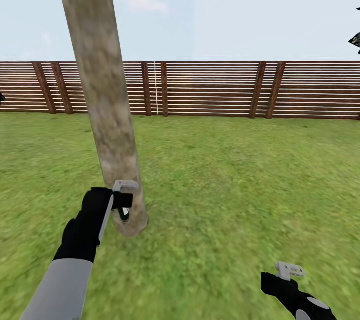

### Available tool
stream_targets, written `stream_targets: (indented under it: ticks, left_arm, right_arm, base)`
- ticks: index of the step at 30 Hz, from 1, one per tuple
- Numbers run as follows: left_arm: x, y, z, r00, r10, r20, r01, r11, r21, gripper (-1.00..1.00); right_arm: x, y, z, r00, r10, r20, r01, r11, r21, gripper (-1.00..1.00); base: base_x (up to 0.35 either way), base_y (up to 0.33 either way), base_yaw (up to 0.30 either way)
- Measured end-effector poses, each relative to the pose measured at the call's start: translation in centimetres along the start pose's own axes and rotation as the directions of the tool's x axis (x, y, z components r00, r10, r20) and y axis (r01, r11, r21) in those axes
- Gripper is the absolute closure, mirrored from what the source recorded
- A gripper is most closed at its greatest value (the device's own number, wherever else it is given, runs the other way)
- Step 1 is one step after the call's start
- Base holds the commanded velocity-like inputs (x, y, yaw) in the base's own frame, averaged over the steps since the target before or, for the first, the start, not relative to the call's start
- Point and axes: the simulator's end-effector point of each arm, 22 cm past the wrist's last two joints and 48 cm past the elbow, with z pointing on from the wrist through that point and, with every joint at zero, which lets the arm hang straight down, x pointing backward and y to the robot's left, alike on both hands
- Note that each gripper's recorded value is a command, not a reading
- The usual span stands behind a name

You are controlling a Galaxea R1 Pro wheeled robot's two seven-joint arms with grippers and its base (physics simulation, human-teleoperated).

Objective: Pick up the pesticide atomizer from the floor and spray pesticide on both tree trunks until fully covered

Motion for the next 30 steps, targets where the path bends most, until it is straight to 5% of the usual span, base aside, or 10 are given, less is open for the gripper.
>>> stream_targets:
  ticks: [14, 30]
  left_arm:
    - [-5.8, 0.1, -2.5, 0.993, -0.007, 0.116, 0.013, 0.999, -0.049, 1.00]
    - [-7.0, 0.7, -3.1, 0.990, -0.009, 0.139, 0.020, 0.997, -0.081, 1.00]
  right_arm:
    - [0.2, -0.1, 0.1, 1.000, 0.002, -0.003, -0.002, 1.000, 0.006, 1.00]
    - [0.3, -0.4, 0.1, 1.000, 0.010, -0.003, -0.010, 0.999, 0.032, 1.00]
  base:
    - [0.000, 0.000, 0.044]
    - [0.000, 0.000, 0.249]
